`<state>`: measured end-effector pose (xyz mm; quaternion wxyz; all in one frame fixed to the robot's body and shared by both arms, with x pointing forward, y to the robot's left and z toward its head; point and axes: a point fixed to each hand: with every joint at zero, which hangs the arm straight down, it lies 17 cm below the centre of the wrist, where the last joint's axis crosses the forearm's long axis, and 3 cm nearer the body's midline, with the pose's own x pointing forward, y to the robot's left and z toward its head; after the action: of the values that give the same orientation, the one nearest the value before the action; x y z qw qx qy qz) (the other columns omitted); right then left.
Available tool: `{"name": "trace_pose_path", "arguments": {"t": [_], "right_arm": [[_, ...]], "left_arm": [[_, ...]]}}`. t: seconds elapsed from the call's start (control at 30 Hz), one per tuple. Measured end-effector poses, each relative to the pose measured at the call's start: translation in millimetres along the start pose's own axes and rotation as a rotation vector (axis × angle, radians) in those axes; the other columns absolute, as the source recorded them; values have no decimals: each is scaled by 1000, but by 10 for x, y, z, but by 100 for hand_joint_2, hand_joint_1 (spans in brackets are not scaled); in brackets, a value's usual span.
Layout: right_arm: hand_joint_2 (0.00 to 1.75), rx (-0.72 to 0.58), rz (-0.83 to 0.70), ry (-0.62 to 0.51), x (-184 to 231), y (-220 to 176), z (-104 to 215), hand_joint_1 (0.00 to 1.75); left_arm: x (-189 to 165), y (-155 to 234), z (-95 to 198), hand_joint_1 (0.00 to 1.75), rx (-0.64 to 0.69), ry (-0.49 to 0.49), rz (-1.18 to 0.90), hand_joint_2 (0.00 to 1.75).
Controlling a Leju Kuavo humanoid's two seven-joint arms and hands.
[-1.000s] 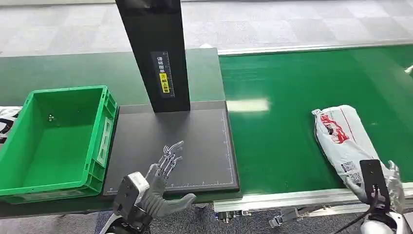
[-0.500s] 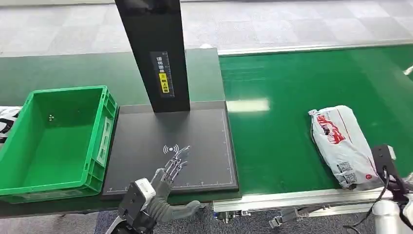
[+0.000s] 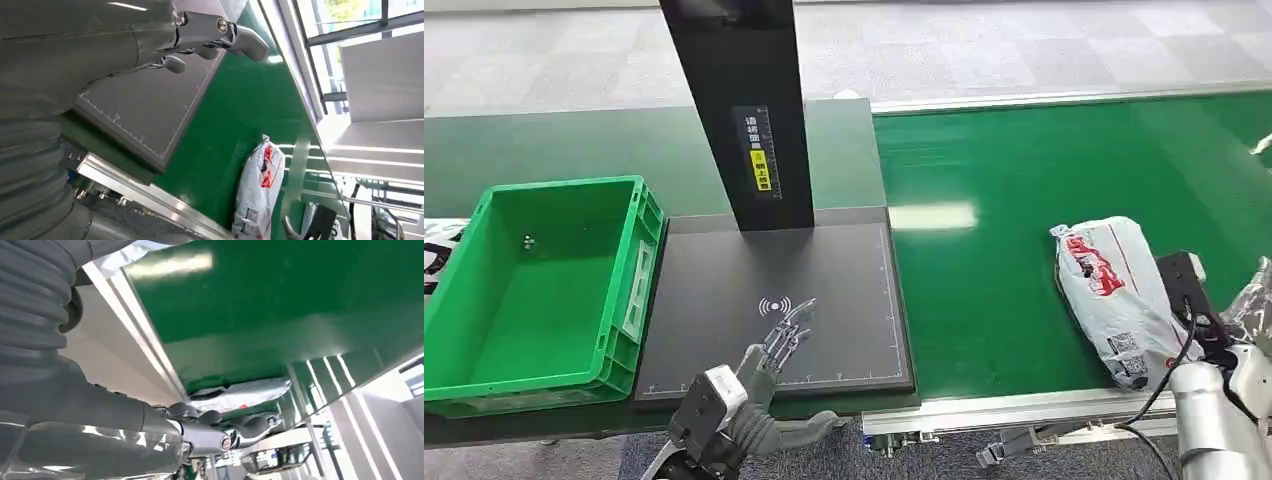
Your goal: Moved the parcel from conveyor to table for the left to box.
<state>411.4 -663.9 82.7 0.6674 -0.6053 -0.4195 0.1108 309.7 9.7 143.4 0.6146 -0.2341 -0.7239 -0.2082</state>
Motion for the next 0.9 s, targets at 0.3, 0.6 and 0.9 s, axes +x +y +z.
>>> {"name": "trace_pose_path", "arguments": {"t": [0.3, 0.6, 0.9], "right_arm": [[175, 160, -12, -34, 281, 619, 240, 0], [175, 308, 155, 107, 40, 1168, 656, 0], [175, 421, 212, 168, -42, 1404, 853, 0]], "left_arm": [[-19, 15, -63, 0, -19, 0, -4, 175], [-89, -1, -56, 0, -28, 16, 0, 175], [-144, -26, -16, 0, -28, 34, 2, 175]]}}
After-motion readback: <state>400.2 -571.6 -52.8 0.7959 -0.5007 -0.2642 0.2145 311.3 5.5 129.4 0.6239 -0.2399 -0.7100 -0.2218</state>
